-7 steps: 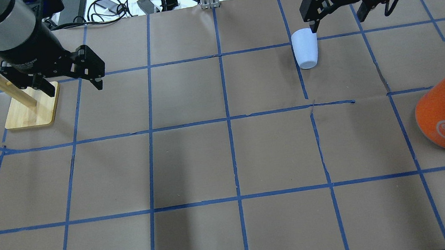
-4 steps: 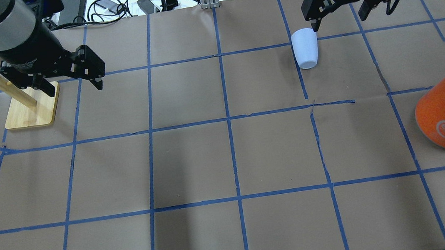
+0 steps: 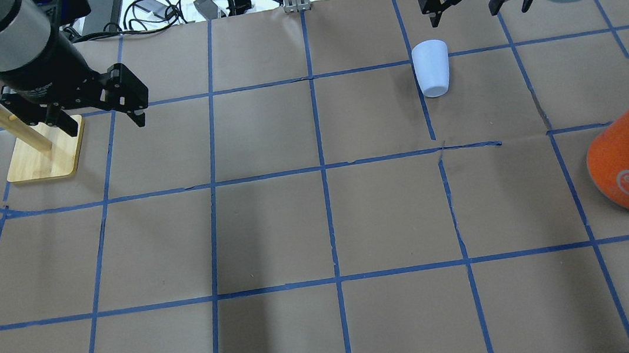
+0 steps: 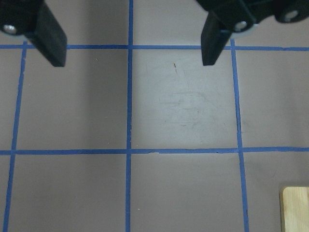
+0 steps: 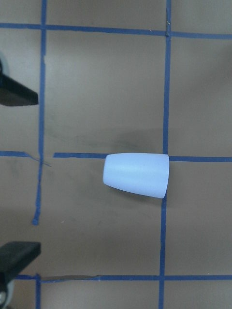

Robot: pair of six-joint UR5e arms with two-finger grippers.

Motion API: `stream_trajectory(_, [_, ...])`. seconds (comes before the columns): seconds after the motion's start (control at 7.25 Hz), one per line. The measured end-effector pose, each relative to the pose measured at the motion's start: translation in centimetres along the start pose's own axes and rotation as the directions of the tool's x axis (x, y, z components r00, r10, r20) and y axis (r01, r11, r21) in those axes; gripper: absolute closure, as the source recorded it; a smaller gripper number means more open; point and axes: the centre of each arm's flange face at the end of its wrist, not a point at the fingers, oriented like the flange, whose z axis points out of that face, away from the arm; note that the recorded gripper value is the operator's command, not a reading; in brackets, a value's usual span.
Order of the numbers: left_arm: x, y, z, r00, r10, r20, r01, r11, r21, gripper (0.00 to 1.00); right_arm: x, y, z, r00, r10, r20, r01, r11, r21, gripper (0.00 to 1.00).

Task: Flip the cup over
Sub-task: 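Lower the right gripper onto the upside-down white cup and grasp it, then lift the cup with the right gripper and carry it toward the table center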

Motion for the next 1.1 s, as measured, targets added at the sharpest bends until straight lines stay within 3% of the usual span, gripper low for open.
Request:
stream_trajectory(0.28, [0.0, 0.0, 0.0, 1.0, 0.0, 0.0, 0.0, 1.0, 0.0, 0.0, 1.1, -3.3, 8.6, 1.0, 0.011, -0.002, -0.011, 1.0, 0.013, 0.0])
stream_trajectory(0.55, [0.0, 0.0, 0.0, 1.0, 0.0, 0.0, 0.0, 1.0, 0.0, 0.0, 1.8, -4.7, 16.3, 1.0, 0.018, 0.0, -0.018, 1.0, -0.009, 0.0])
stream_trajectory(1.1, [0.0, 0.0, 0.0, 1.0, -0.001, 0.0, 0.001, 1.0, -0.001, 0.0, 2.0, -5.2, 23.8, 1.0, 0.025, 0.016, -0.025, 0.999, -0.026, 0.02])
